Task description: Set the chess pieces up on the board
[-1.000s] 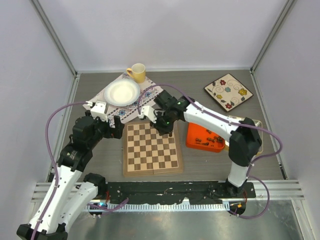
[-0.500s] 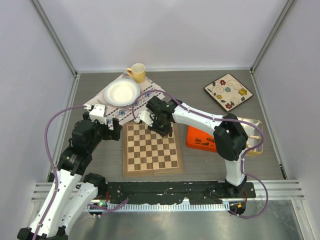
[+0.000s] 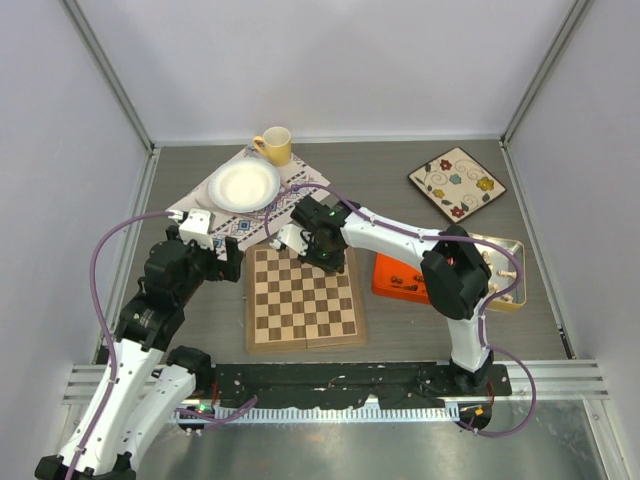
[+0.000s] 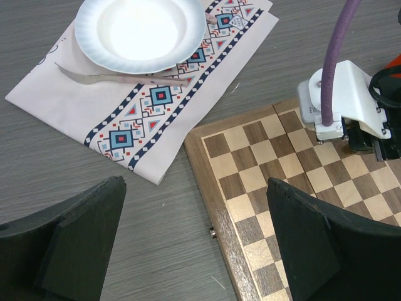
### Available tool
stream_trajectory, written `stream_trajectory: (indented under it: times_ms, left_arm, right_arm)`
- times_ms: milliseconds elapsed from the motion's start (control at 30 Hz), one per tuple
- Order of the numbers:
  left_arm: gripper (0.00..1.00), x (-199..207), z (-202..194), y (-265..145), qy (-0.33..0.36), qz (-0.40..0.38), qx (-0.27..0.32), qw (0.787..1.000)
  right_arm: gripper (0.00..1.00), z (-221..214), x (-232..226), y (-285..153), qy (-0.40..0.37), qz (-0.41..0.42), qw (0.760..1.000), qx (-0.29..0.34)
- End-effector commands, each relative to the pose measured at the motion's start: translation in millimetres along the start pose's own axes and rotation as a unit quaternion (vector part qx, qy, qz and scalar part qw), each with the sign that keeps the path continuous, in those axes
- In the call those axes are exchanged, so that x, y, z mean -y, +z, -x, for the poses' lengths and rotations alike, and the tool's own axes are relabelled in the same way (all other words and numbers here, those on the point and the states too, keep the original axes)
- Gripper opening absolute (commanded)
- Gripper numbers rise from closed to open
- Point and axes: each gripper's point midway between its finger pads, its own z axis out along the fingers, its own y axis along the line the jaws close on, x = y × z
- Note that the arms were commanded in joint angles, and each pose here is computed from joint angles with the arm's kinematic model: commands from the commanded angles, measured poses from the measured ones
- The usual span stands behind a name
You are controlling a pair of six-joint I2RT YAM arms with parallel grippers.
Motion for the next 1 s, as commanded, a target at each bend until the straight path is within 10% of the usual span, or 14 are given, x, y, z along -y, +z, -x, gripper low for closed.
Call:
stream_trajectory:
  times_ms: [0, 967]
  left_arm:
    - [1.00, -2, 12, 0, 0.006, 0.002, 0.027, 1.000]
    - [0.99, 0, 11, 0, 0.005, -0.003, 0.025, 1.000]
  right_arm:
    - [0.14, 8, 3, -5, 0.001, -0.009, 1.000, 0.007]
    - [0.19, 12, 11, 5, 0.007, -0.025, 1.000, 0.005]
